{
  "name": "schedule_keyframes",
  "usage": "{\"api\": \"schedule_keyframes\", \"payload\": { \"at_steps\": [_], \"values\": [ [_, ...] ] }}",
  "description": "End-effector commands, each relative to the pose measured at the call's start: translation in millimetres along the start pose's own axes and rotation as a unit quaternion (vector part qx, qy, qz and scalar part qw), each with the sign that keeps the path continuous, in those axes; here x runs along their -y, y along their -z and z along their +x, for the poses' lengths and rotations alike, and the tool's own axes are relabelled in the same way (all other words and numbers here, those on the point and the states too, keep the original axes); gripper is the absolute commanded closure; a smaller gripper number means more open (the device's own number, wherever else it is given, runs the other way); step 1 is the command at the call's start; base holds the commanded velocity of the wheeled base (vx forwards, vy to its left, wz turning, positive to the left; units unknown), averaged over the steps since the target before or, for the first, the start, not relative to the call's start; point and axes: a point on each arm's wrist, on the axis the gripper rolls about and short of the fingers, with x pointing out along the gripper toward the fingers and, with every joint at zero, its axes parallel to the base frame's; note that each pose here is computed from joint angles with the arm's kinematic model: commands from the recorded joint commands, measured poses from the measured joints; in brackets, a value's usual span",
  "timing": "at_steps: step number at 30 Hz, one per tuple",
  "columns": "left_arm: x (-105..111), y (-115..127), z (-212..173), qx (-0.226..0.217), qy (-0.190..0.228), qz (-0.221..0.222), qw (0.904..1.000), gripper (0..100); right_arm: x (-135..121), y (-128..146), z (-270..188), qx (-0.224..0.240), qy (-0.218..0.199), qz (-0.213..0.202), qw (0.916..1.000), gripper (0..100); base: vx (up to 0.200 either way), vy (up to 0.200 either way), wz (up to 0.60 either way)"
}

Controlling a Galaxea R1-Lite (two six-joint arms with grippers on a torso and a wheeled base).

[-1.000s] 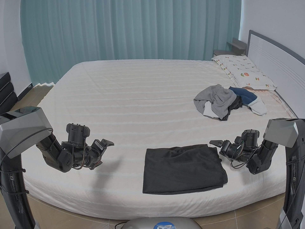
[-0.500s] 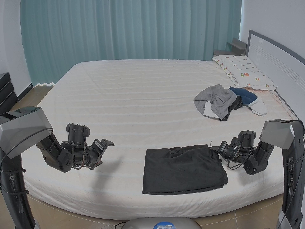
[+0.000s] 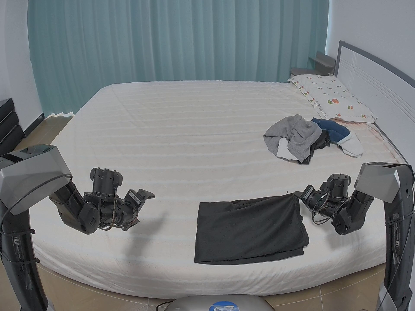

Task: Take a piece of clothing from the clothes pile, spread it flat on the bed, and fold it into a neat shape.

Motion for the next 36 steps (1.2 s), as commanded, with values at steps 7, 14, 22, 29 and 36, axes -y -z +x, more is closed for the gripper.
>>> {"api": "schedule_keyframes", "payload": {
  "at_steps": [7, 14, 22, 29, 36],
  "values": [
    [0.2, -0.2, 0.2, 0.000, 0.000, 0.000, 1.0000, 0, 3.1, -1.8, 0.0, 0.005, 0.005, 0.002, 1.0000, 100, 0.000, 0.000, 0.00],
    [0.2, -0.2, 0.2, 0.000, 0.000, -0.001, 1.0000, 0, 4.8, 3.4, 0.1, -0.006, 0.011, 0.003, 0.9999, 0, 0.000, 0.000, 0.00],
    [0.9, -0.7, 0.3, 0.002, 0.001, -0.001, 1.0000, 0, -4.5, 3.7, -33.3, -0.018, 0.024, -0.004, 0.9996, 0, 0.000, 0.000, 0.00],
    [1.5, -1.1, 0.5, 0.002, 0.002, -0.002, 1.0000, 0, -2.2, 26.4, -79.0, -0.098, 0.030, -0.092, 0.9905, 0, -0.086, 0.000, 0.00],
    [1.3, -0.9, 0.4, 0.002, 0.002, -0.001, 1.0000, 0, 0.4, 33.5, -86.4, -0.121, 0.027, -0.106, 0.9867, 0, -0.171, 0.000, 0.00]
  ]
}}
